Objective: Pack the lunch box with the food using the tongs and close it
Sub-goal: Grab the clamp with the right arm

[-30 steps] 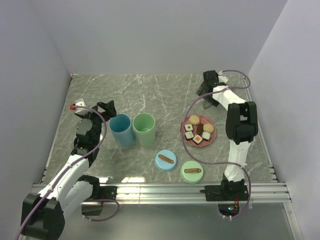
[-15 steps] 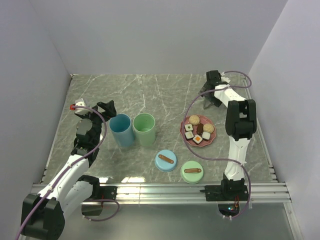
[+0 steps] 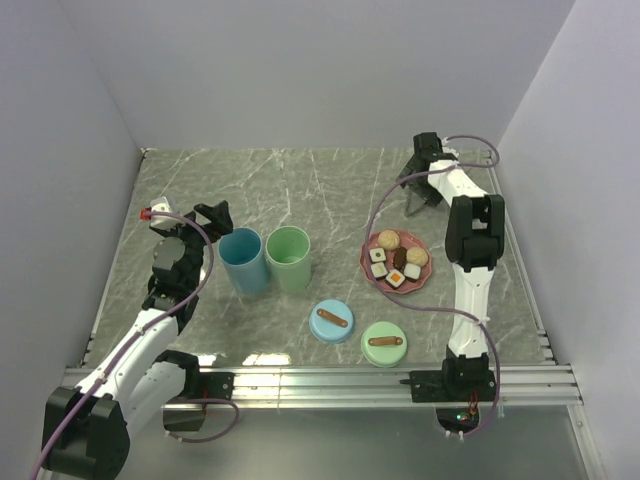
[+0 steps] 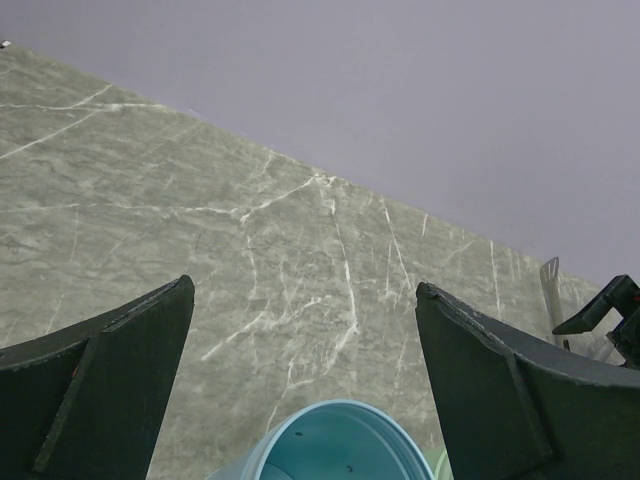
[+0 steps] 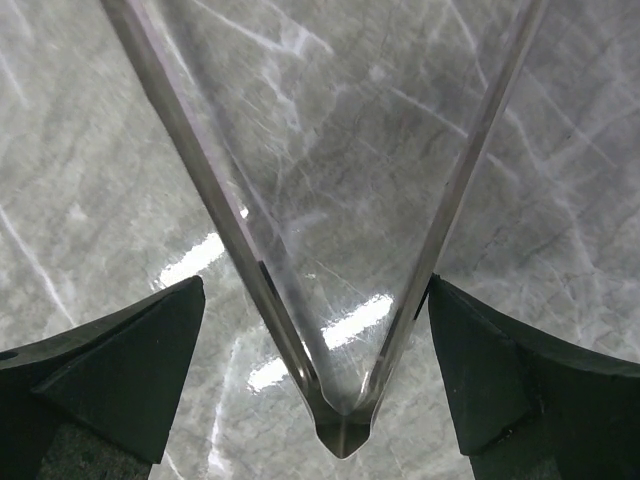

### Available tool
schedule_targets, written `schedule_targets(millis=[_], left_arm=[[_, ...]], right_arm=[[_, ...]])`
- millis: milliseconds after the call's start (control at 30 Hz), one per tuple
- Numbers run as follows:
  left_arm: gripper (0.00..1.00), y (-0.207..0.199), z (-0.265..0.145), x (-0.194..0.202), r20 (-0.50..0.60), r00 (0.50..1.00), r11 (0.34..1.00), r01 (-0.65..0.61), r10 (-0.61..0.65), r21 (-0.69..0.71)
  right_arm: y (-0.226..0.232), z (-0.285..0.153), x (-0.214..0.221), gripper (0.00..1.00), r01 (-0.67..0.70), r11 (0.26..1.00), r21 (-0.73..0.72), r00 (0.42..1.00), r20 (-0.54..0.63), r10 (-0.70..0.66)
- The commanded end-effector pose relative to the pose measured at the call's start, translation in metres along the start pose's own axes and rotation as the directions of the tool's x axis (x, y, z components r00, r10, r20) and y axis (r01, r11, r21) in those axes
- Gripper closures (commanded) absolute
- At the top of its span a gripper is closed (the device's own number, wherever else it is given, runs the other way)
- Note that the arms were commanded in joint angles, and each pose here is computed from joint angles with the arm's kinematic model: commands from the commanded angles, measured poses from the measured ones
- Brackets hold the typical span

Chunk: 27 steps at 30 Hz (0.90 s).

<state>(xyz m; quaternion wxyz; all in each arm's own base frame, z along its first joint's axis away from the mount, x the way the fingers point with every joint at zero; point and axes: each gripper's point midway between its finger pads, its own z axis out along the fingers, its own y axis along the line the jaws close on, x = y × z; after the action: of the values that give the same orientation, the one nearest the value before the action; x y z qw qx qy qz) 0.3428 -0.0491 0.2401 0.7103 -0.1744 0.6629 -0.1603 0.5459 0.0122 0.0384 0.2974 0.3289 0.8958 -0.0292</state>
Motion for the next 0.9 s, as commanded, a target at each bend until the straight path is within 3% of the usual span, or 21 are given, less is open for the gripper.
schedule_targets(millis=[0,267,367,500,700,867], left_arm=[[0.01,-0.007,0.001,-0.01,0.026,1.0,1.0,0.014,-0.015,0.025],[0.0,-0.007,-0.006,-0.019,0.054,0.998,0.999,0.019,-0.02,0.029],[0.01,-0.007,-0.006,-0.018,0.052,0.998,0.999,0.018,-0.02,0.03],[0.01,-0.007,-0.006,-0.018,0.052,0.998,0.999,0.02,-0.021,0.028],[0.0,-0.007,-0.008,-0.02,0.058,0.998,0.999,0.021,-0.023,0.031],[0.01,-0.008,-0.007,-0.02,0.057,0.998,0.999,0.022,-0.024,0.036]], right_arm=[[0.002,-0.001,-0.009,0.0,0.004,1.0,-0.003,1.0,-0.02,-0.004],[-0.005,0.002,-0.008,0.01,-0.01,0.999,0.053,1.0,-0.027,0.012],[-0.008,0.001,-0.007,0.11,-0.012,0.998,0.055,1.0,-0.025,0.013],[-0.009,0.001,-0.005,0.35,-0.009,0.999,0.051,1.0,-0.026,0.011],[-0.012,-0.001,-0.001,0.63,-0.012,0.999,0.039,1.0,-0.019,0.013],[-0.014,-0.016,0.002,0.63,-0.005,1.0,-0.016,1.0,0.021,0.005]])
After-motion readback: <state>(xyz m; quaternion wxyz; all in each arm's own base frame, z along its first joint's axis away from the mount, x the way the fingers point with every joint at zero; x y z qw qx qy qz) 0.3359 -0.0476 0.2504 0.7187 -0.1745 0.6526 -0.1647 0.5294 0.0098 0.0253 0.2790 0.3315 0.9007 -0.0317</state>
